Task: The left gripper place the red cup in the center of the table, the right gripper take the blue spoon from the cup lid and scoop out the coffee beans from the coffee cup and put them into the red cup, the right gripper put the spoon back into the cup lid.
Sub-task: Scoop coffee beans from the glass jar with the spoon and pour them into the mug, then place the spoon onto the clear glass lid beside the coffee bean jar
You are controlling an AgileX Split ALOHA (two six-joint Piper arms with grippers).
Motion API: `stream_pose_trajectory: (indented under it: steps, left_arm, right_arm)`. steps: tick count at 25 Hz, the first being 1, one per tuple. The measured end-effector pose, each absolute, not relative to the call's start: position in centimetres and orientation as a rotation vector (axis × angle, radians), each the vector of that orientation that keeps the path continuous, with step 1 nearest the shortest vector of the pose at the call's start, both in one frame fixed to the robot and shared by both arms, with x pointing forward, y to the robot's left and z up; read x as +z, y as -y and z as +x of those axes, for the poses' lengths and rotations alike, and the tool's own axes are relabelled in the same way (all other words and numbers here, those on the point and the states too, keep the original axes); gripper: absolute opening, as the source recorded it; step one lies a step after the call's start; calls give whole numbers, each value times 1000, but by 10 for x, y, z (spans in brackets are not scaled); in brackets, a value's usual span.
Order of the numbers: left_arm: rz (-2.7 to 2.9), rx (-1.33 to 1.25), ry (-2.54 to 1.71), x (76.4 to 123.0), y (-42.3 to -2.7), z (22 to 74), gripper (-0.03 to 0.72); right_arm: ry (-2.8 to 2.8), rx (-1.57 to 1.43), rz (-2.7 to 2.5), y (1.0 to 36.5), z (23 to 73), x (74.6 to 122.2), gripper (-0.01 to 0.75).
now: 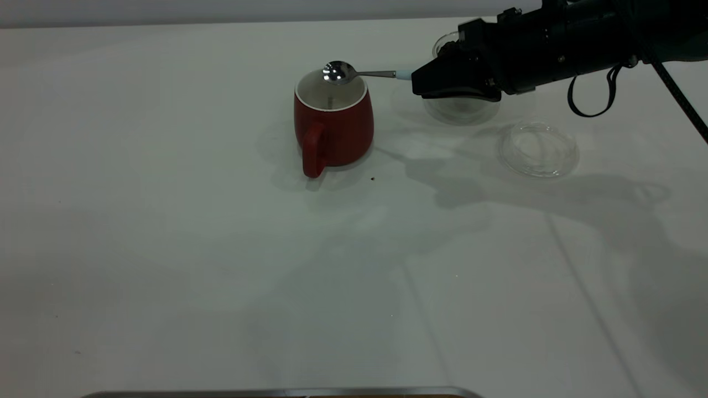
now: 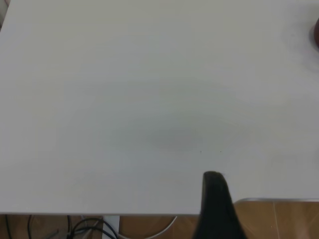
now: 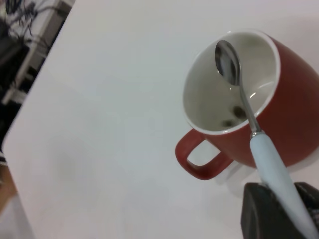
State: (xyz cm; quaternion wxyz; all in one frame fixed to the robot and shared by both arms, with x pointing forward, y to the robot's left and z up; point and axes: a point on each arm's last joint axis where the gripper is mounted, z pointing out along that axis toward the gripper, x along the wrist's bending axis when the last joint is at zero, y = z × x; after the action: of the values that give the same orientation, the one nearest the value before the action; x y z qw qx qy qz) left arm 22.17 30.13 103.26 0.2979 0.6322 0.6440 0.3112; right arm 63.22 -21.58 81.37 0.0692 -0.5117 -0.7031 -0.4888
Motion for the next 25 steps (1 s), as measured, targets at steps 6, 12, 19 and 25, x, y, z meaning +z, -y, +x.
stream_pose_trajectory:
  steps: [6, 12, 19, 25]
  left_arm:
    - [1680, 827, -1711, 1033, -301, 222, 577]
    - [1680, 827, -1711, 1033, -301, 222, 577]
    - [1680, 827, -1711, 1033, -301, 222, 577]
    - [1679, 827, -1712, 1033, -301, 222, 577]
  right_arm:
    - [2178, -1488, -1494, 216, 632, 814, 113]
    - [1892, -1439, -1714, 215, 636, 835, 113]
    - [1683, -1268, -1997, 222, 634, 868, 113]
    - [1621, -1195, -2156, 232, 614, 887, 113]
